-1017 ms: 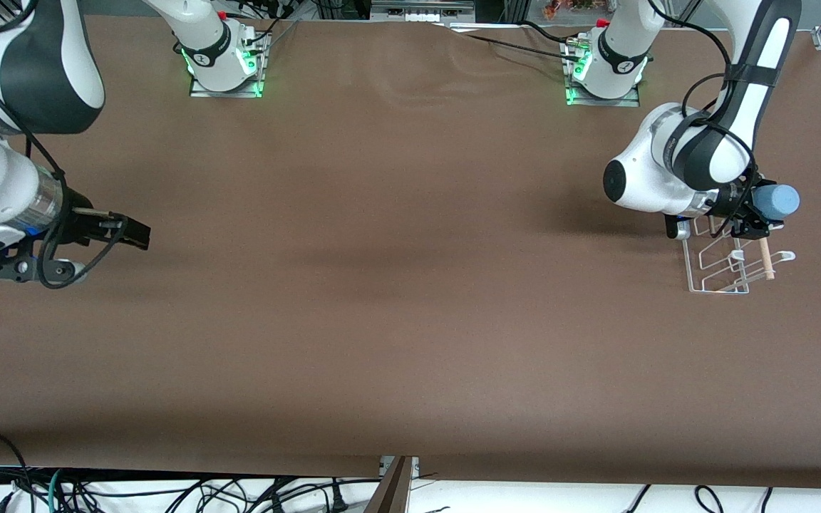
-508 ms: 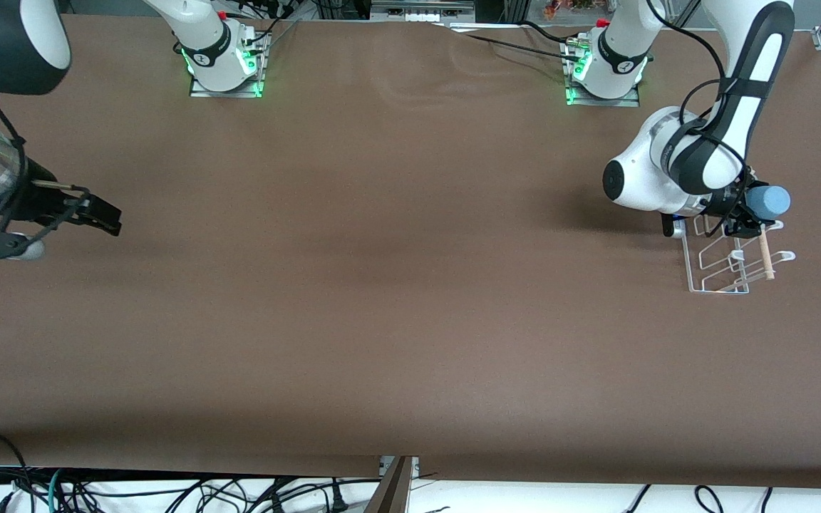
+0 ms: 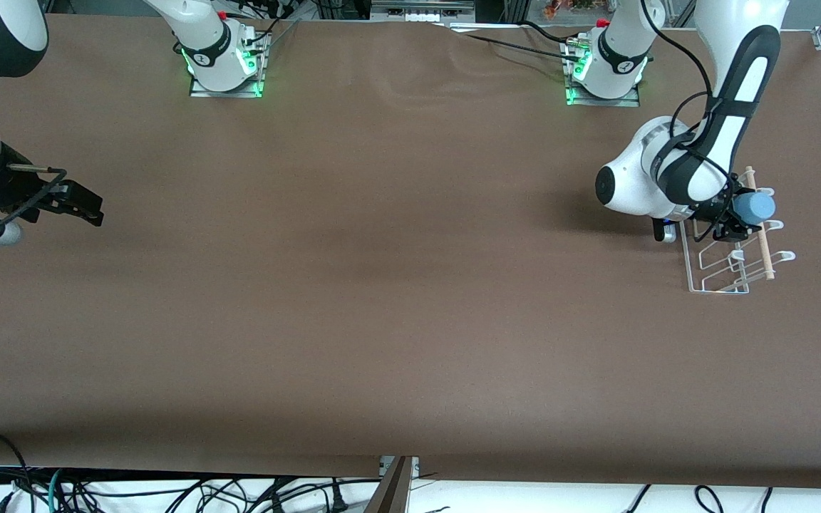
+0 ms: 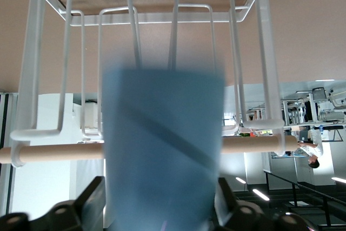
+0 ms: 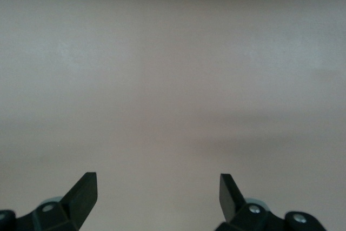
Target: Transfer cup to left arm and place on rack
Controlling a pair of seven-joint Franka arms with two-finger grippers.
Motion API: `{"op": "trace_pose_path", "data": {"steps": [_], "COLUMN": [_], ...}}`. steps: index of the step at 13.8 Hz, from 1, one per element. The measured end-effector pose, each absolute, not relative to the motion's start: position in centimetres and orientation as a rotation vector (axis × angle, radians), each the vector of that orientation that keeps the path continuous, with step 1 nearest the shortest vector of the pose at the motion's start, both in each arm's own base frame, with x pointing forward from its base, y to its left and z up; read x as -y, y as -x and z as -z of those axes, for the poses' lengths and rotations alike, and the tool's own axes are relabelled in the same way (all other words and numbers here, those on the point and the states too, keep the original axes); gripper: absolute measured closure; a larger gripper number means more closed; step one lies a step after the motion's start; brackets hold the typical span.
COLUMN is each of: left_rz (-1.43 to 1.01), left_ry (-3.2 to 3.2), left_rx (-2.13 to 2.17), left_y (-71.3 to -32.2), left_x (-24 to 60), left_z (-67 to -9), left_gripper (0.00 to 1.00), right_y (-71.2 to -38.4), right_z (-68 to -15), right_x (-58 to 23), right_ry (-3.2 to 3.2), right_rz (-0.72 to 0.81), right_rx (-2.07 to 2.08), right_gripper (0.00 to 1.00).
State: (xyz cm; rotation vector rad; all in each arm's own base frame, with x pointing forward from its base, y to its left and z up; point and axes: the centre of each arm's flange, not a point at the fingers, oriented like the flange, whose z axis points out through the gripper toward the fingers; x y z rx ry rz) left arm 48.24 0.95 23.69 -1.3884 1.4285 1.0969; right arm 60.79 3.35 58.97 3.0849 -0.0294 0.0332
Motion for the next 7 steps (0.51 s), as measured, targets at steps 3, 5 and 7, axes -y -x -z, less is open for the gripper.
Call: {"op": "trace_pose_path", "data": {"steps": [3,5,7], "left_rz": [-1.066,-1.022,-0.958], "left_ry": [1.407,1.516,1.722], "left_rx": [-1.402,-1.35,-1.289], "left_y": [-48.9,-49.9,-51.6], "left_x": [-0.8,-0.5,0.3], "left_z": [-24.6,-26.5,-29.6], "left_gripper": [0.0,0.0,0.0], "right_y": [-60.2,-60.0,-60.0], "right_z": [-59.8,-59.8,-59.7], "right_x": [-3.2,-3.2,-3.2], "right_ry": [-3.084,-3.083,-3.083], "right_rz": [-0.029,-0.016,-0.008], "right_rx": [-0.023,-0.038,-0.044], "right_gripper": [0.0,0.0,0.0]}}
